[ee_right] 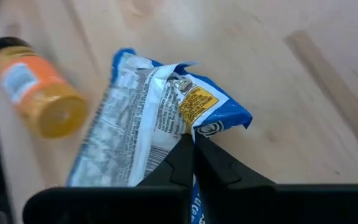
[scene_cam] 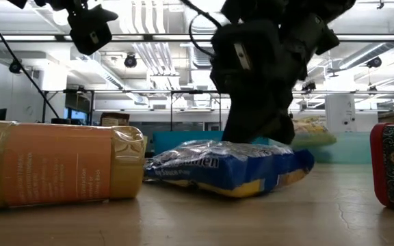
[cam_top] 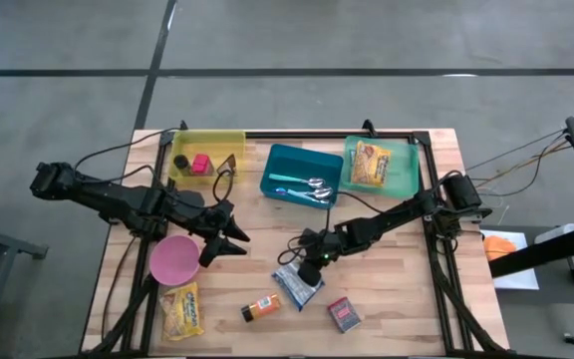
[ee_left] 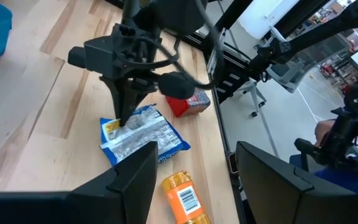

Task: Pick & Place Food Item
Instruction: Put the blue noodle pack into the green bin

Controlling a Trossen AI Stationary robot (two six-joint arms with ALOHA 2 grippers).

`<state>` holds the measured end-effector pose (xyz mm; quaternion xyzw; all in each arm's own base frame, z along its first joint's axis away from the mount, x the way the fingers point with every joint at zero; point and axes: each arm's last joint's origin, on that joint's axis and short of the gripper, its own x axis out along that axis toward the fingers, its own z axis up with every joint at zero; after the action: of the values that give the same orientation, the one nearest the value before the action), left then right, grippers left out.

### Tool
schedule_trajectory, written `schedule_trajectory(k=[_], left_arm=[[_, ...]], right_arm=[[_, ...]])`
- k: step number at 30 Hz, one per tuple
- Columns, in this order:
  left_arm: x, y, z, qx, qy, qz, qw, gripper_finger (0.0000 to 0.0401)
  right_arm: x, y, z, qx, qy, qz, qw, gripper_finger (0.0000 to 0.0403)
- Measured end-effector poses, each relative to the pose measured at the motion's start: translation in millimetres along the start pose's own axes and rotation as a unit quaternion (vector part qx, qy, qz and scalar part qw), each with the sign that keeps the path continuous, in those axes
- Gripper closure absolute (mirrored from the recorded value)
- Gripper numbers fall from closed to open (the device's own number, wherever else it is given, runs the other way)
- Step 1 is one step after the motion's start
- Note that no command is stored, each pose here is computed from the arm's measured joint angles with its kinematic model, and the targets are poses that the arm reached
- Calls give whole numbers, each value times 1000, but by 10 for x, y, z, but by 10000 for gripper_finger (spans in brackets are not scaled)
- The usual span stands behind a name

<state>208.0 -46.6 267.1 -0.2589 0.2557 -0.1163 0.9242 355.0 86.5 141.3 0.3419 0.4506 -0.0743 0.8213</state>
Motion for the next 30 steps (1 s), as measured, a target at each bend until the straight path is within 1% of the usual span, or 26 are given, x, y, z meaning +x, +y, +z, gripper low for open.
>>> schedule_trajectory(k=[5, 13, 19, 27, 30], left_arm=[[0, 3, -5, -1, 3, 2, 1000, 179], [0, 3, -5, 0, 3, 2, 1000, 179], [-1, 10, -17, -1, 9, 6, 1000, 179], [-1, 14, -23, 1, 12, 8, 1000, 179], [-1, 16, -26, 7, 14, 8, 1000, 179]], right_arm=[[-79, 124, 71, -16, -5, 18, 1000, 396], [-322, 252, 154, -50, 7, 0, 999, 396], [-527, 313, 187, -54, -13, 1, 998, 396], [-838, 324, 186, -45, -45, -33, 997, 396], [-905, 309, 182, -41, -52, -47, 997, 396]])
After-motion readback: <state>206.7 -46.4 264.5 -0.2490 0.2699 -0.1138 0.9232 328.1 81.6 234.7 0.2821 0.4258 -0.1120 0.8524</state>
